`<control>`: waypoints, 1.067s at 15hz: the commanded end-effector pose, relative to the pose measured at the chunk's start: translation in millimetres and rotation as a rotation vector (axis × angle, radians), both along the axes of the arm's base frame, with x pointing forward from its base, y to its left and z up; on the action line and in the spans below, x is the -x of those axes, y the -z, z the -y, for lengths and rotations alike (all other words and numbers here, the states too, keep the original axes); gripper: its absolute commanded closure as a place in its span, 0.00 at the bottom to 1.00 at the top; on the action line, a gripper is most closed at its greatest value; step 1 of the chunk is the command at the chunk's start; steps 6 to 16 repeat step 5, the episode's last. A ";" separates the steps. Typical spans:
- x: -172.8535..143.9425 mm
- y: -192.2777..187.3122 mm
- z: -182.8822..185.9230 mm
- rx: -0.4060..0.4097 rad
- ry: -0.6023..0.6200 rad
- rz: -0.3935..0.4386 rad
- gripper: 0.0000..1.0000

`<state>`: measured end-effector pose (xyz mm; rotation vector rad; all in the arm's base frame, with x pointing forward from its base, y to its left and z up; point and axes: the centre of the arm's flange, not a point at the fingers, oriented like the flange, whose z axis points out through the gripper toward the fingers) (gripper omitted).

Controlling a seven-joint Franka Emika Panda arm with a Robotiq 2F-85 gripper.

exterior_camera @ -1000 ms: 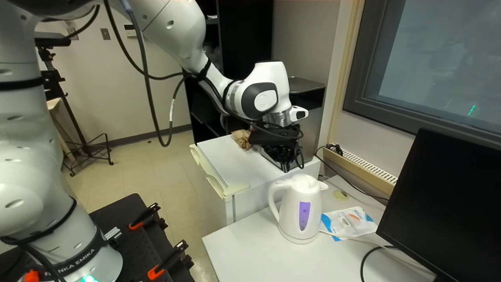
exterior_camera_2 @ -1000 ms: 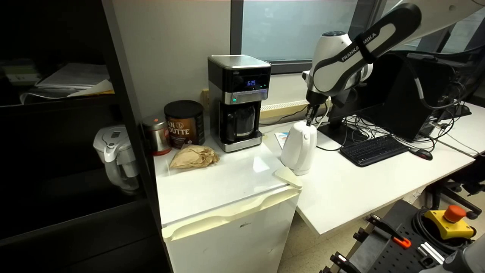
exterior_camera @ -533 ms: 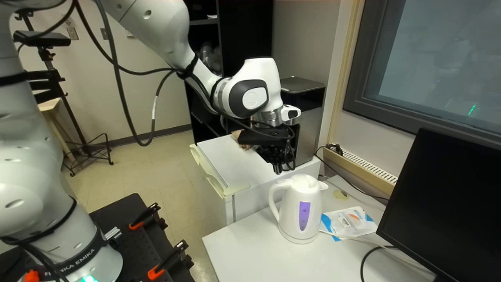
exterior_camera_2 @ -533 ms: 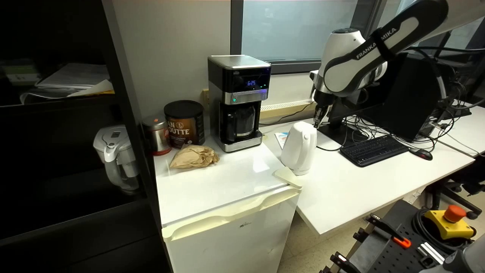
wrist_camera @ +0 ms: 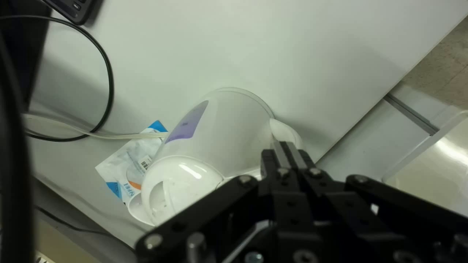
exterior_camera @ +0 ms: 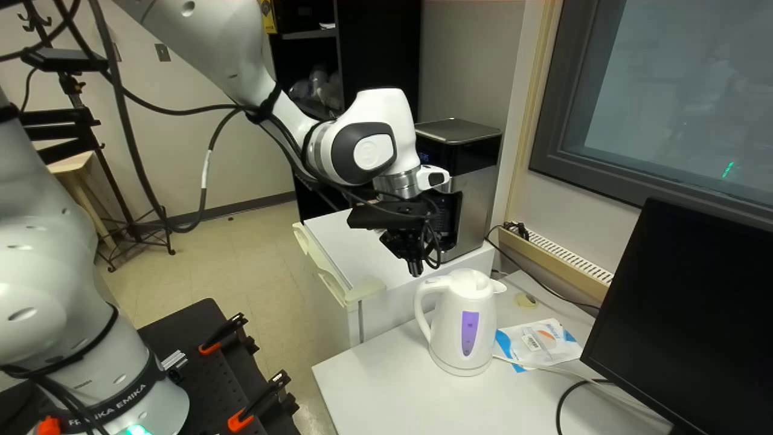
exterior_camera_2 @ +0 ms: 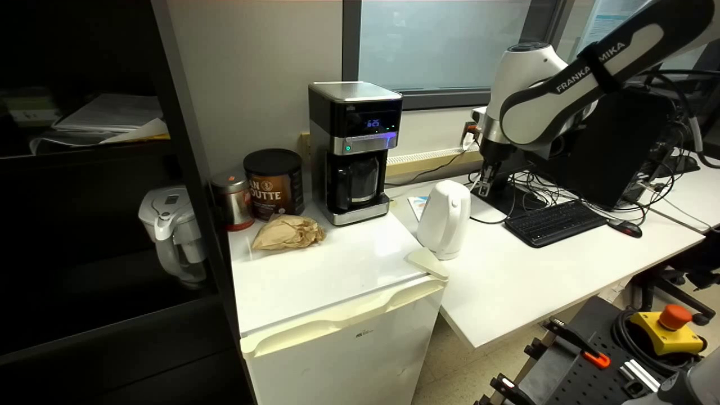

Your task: Press the switch on the kettle

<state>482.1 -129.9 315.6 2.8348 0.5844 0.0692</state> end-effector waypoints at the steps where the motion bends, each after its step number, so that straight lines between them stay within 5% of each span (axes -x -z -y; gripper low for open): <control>1: 20.8 -4.0 -7.3 0.018 -0.002 0.025 0.99; 16: 27.3 -3.0 -11.6 0.030 -0.005 0.025 1.00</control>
